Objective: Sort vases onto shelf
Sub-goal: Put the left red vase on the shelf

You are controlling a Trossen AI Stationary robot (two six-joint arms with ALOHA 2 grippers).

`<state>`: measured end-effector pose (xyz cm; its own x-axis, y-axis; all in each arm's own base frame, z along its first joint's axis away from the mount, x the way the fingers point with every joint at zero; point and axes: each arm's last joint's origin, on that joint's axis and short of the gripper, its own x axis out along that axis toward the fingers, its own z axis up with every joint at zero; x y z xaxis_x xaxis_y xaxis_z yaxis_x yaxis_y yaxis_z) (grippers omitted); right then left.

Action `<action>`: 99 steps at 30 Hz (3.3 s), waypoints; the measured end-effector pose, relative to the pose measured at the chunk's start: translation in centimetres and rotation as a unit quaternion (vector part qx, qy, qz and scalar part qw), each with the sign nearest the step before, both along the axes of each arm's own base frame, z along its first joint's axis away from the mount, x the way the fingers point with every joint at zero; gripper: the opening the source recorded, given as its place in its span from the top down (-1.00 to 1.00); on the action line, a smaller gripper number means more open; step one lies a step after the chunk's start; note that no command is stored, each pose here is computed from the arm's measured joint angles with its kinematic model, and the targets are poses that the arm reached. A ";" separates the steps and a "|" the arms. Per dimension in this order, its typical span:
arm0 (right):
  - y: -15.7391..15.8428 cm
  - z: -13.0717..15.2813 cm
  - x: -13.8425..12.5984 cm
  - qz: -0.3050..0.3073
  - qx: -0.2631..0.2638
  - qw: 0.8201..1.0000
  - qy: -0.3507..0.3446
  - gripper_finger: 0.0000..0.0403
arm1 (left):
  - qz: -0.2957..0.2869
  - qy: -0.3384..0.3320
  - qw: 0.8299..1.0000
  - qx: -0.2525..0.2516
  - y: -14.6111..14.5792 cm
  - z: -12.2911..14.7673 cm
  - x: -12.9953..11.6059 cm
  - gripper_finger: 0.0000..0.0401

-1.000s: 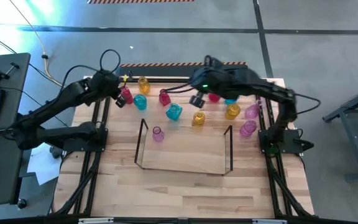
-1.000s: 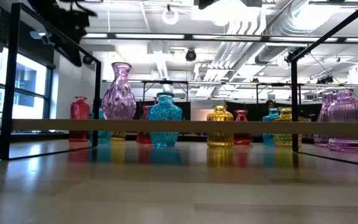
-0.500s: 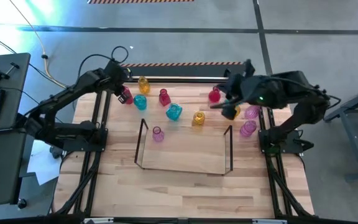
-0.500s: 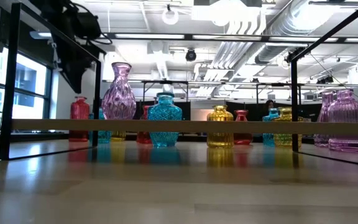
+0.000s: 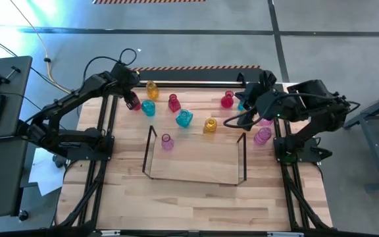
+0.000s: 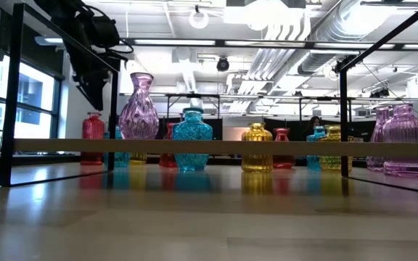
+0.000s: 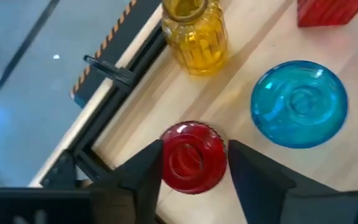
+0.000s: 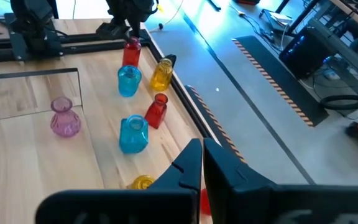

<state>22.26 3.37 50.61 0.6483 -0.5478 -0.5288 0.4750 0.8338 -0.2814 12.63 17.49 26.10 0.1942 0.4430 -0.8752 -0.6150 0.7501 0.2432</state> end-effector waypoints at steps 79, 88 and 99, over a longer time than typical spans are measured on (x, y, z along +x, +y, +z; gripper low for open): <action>0.0 0.0 0.1 -0.005 -0.006 1.000 -0.001 1.00 | 0.030 -0.014 0.998 -0.053 1.0 -1.7 1.1 -0.06; 0.5 -0.2 0.4 0.004 -0.006 1.000 0.000 1.00 | 0.031 -0.009 0.998 -0.057 1.4 -2.2 1.4 -0.04; 0.8 -0.4 0.9 0.007 -0.008 1.000 0.005 1.00 | 0.041 0.011 0.997 -0.066 1.1 -2.3 1.0 0.62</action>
